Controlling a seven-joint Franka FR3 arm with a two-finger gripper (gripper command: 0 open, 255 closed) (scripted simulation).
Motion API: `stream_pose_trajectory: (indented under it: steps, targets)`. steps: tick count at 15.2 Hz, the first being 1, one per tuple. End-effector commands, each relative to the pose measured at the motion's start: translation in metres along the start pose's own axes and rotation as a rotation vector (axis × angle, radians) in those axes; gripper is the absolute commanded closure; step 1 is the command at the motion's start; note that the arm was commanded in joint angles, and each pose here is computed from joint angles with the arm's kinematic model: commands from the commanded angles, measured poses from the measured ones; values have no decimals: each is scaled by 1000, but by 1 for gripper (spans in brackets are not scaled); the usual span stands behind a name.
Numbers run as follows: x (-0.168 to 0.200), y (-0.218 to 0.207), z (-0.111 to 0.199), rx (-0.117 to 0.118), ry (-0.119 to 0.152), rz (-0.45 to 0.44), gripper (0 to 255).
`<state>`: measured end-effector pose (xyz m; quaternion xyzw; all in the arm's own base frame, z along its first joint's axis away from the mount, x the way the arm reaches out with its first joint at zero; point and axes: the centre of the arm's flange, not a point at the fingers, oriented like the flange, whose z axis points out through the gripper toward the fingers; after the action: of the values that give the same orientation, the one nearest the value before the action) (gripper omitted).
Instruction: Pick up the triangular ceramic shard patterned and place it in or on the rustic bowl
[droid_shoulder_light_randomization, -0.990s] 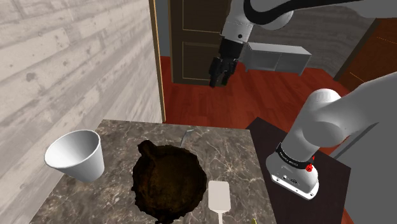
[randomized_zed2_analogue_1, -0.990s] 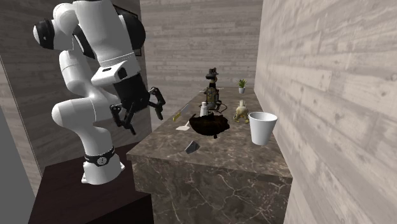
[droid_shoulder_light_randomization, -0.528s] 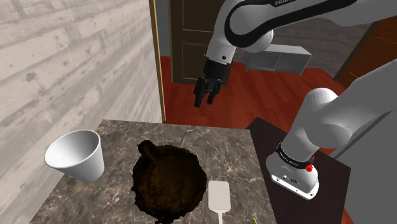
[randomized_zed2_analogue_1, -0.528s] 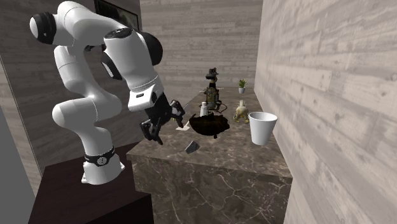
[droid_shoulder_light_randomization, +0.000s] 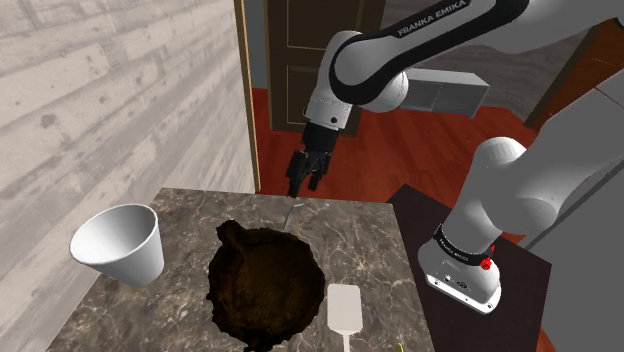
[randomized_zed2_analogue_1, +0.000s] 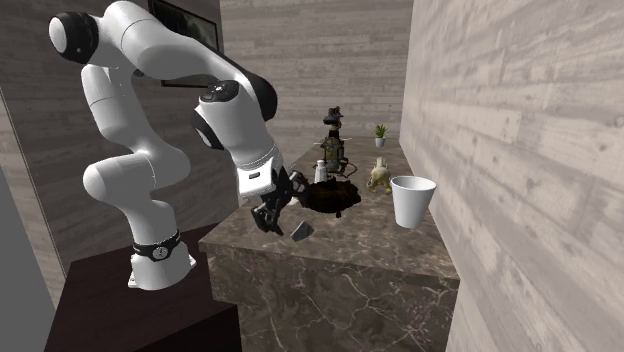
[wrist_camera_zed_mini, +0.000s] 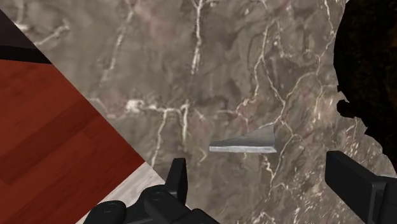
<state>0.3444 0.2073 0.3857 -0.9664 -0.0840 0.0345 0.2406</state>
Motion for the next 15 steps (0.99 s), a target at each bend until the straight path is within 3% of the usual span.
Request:
stream_pose_trajectory:
  steps: [1, 5, 12, 13, 15]
  targets:
    - [0, -1, 11, 2, 0, -1, 0]
    - [0, -1, 30, 2, 0, -1, 0]
    - [0, -1, 30, 2, 0, -1, 0]
    - [0, -1, 30, 2, 0, -1, 255]
    - [0, -1, 30, 2, 0, -1, 255]
